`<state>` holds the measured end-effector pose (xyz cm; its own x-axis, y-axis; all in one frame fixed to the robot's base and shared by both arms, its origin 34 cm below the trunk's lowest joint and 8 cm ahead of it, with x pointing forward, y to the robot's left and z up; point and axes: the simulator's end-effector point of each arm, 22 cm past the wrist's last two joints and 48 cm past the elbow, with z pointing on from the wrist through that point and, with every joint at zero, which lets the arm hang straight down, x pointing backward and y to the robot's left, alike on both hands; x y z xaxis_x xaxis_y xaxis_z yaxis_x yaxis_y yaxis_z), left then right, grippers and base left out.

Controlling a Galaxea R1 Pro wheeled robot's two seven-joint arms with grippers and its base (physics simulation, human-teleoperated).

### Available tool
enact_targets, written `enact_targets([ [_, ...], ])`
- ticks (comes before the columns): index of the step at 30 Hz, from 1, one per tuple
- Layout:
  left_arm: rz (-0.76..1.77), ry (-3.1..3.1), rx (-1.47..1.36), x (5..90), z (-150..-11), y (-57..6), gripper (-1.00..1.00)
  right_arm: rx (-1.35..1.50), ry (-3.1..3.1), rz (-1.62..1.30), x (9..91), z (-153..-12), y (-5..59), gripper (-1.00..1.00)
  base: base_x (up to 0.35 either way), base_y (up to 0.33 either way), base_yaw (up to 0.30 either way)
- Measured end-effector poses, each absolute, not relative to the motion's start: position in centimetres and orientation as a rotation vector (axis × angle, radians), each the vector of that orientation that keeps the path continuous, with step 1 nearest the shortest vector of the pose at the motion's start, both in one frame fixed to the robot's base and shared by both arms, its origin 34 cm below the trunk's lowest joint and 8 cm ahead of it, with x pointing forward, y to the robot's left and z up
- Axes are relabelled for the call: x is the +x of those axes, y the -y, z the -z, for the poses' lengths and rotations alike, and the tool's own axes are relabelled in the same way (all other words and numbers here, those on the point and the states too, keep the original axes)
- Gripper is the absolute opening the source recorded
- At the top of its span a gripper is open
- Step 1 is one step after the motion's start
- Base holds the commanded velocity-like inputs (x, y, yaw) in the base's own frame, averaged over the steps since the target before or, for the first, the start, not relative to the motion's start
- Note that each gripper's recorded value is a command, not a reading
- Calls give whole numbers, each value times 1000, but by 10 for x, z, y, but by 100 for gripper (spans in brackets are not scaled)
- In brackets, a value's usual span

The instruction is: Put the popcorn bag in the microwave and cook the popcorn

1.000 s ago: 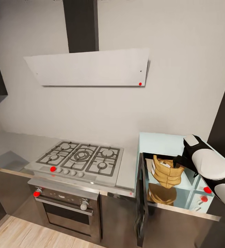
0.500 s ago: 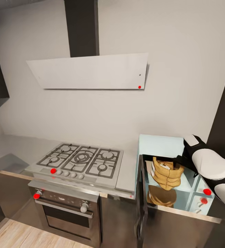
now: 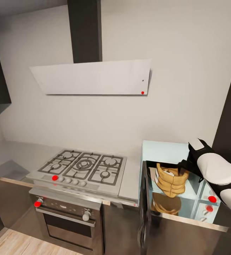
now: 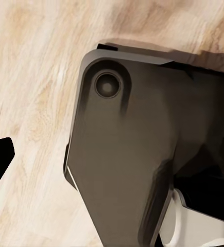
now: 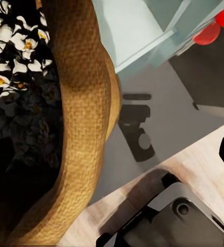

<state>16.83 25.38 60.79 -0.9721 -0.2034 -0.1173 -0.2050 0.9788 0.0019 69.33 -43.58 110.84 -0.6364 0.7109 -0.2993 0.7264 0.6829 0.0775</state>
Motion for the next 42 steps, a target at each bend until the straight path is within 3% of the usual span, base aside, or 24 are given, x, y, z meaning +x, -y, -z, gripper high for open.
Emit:
enact_targets([
  [8, -18, -2997, -312, 173, -609, -253, 100, 1136, -2580, 66, 692, -1116, 436, 100, -25, 0, 0],
  [27, -17, -2994, -315, 174, -609, -252, 100, 1137, -2573, 68, 693, -1117, 436, 100, -319, 7, 0],
  [31, -16, -2995, -315, 174, -609, -252, 100, 1137, -2596, 68, 687, -1097, 433, 100, -59, 14, 0],
  [36, -16, -2994, -315, 174, -609, -252, 100, 1093, -2535, -130, 704, -1062, 410, 100, -4, 1, 0],
  [42, -15, -2994, -315, 174, -609, -252, 100, 930, -2413, -101, 723, -1034, 423, 100, -15, 0, 0],
])
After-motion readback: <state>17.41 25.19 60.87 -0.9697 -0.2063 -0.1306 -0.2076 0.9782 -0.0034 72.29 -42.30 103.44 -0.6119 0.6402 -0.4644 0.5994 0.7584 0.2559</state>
